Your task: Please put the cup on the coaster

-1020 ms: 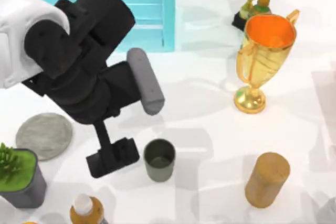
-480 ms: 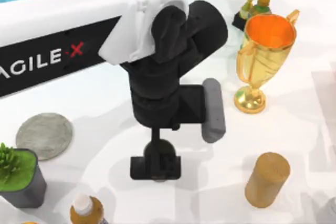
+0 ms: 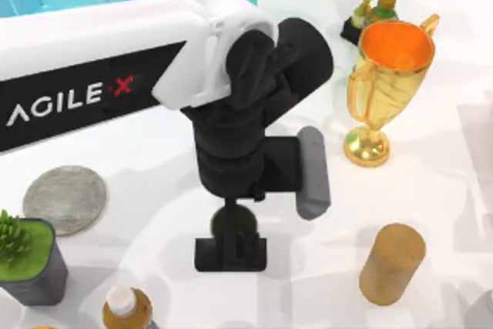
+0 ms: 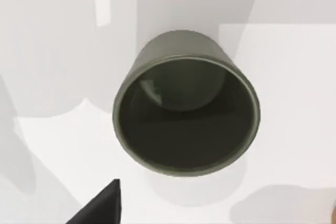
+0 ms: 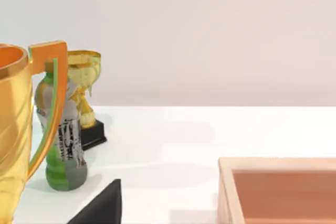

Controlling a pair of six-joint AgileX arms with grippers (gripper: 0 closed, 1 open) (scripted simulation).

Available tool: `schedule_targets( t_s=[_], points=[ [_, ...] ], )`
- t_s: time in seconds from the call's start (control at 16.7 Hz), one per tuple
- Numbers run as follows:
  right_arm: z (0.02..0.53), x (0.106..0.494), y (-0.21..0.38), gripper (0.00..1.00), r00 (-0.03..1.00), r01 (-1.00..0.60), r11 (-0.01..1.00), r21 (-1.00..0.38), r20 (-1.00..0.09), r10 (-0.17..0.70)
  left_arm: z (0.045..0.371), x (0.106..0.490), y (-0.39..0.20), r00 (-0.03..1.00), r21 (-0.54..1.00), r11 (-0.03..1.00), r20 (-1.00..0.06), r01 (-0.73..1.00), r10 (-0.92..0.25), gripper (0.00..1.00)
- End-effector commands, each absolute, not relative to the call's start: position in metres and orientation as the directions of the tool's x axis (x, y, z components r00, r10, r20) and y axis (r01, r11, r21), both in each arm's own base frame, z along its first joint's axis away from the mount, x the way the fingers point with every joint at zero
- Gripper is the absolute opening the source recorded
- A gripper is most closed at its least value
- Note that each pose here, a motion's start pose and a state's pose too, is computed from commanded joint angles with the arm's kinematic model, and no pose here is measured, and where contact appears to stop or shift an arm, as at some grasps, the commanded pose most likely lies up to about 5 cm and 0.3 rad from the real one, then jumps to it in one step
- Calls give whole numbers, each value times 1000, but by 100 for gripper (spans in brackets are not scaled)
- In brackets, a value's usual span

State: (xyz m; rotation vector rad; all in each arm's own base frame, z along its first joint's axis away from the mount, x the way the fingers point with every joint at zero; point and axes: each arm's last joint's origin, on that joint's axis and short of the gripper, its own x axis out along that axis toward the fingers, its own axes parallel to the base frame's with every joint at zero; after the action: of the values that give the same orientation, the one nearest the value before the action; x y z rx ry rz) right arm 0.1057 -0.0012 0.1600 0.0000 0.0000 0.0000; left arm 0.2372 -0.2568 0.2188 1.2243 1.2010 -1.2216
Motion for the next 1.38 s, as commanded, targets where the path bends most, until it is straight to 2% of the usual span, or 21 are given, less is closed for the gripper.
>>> schedule_targets(
  t_s=[0.42, 0.72, 1.38],
  points=[
    [160, 106, -1, 100, 1000, 0, 1000, 0, 0, 0, 146, 237, -257, 5, 5, -18, -1000, 1000, -3, 100],
    [160, 106, -1, 100, 1000, 0, 1000, 0, 0, 0, 138, 236, -256, 2, 2, -20, -1000, 1000, 0, 100],
    [160, 106, -1, 100, 1000, 0, 1000, 0, 0, 0, 138, 236, -256, 2, 2, -20, -1000, 1000, 0, 17]
  ],
)
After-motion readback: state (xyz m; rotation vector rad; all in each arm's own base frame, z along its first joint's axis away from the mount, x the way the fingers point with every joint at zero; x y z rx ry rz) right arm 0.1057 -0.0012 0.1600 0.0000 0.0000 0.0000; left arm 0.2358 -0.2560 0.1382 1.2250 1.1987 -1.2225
